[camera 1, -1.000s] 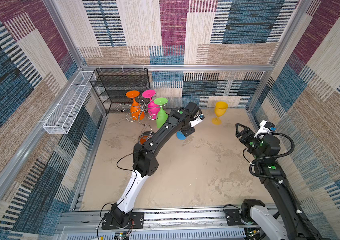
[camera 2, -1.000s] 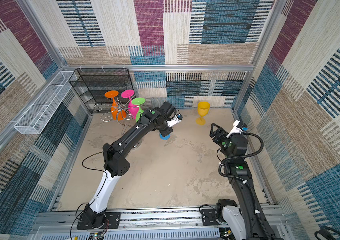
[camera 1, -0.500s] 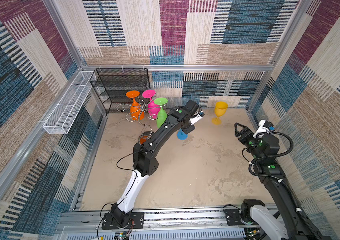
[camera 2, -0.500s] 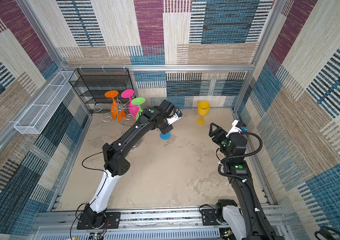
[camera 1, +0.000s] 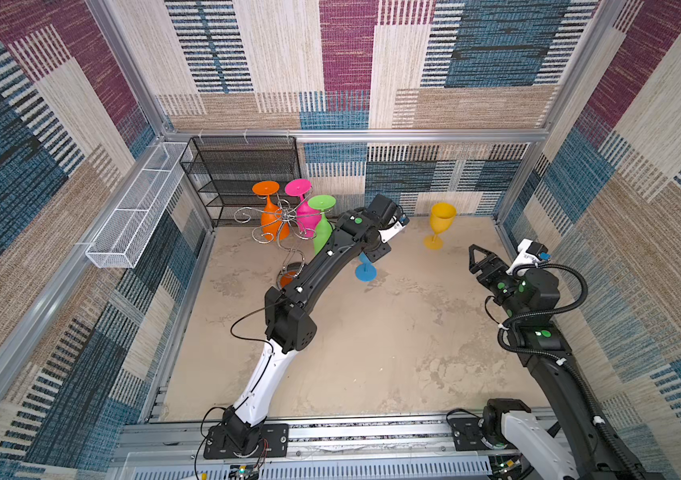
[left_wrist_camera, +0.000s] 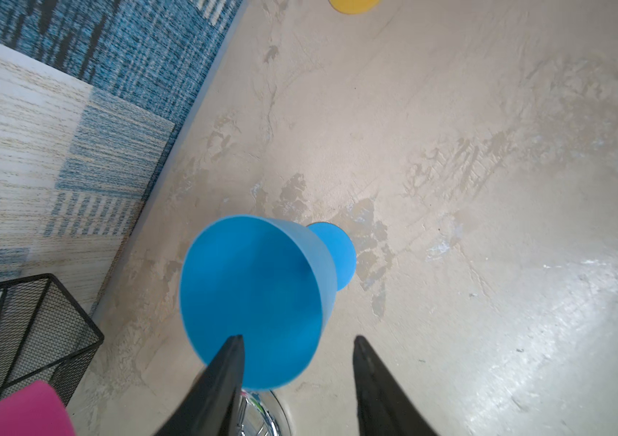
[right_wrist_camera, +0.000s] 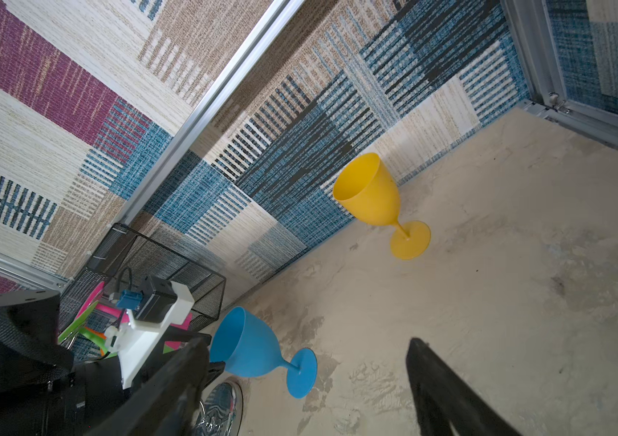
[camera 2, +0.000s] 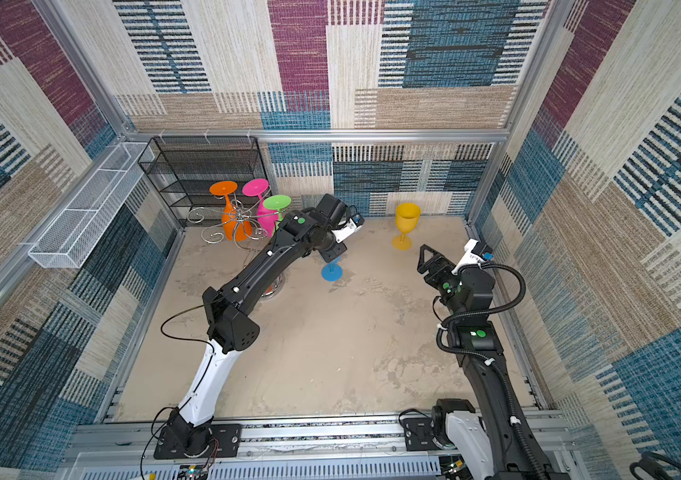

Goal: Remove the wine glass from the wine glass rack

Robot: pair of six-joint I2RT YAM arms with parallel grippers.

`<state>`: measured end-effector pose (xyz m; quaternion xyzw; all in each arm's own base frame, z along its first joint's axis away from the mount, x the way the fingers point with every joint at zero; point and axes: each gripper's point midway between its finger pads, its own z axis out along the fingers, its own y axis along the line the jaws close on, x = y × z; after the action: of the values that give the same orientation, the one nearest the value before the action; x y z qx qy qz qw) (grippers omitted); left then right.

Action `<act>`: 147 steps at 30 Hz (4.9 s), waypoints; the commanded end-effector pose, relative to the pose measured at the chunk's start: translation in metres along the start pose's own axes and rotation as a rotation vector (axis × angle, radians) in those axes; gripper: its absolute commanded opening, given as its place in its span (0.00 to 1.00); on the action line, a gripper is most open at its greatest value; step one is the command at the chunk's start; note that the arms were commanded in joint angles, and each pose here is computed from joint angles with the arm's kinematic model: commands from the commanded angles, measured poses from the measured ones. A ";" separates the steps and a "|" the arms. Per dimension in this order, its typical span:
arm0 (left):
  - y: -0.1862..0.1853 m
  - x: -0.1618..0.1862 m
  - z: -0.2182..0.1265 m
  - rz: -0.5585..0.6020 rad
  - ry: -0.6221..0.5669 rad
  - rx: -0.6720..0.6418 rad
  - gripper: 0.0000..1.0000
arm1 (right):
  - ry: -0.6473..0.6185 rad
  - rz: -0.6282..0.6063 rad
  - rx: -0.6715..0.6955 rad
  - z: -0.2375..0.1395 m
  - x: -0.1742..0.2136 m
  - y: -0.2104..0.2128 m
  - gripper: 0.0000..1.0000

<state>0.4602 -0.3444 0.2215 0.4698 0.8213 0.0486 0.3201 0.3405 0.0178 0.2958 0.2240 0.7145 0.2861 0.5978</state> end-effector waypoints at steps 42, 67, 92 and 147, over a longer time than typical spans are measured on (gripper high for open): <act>-0.007 -0.024 -0.199 -0.117 -0.331 -0.128 0.88 | -0.055 -0.080 -0.077 -0.024 -0.001 0.029 0.99; 0.085 0.103 -0.271 -0.649 -0.361 -0.280 0.79 | 0.187 -0.011 -0.393 0.034 0.062 0.195 0.86; 0.148 0.224 -0.219 -0.908 -0.157 -0.483 0.75 | 0.260 -0.074 -0.478 0.045 0.106 0.261 0.86; 0.199 0.233 -0.237 -1.054 -0.345 -0.459 0.86 | 0.555 0.428 -0.486 0.068 0.168 0.299 0.65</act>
<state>0.3906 0.0062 0.3671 -0.0715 0.8559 -0.0075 0.5121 0.3692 0.3581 0.3565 0.1301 0.7153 0.5954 0.3419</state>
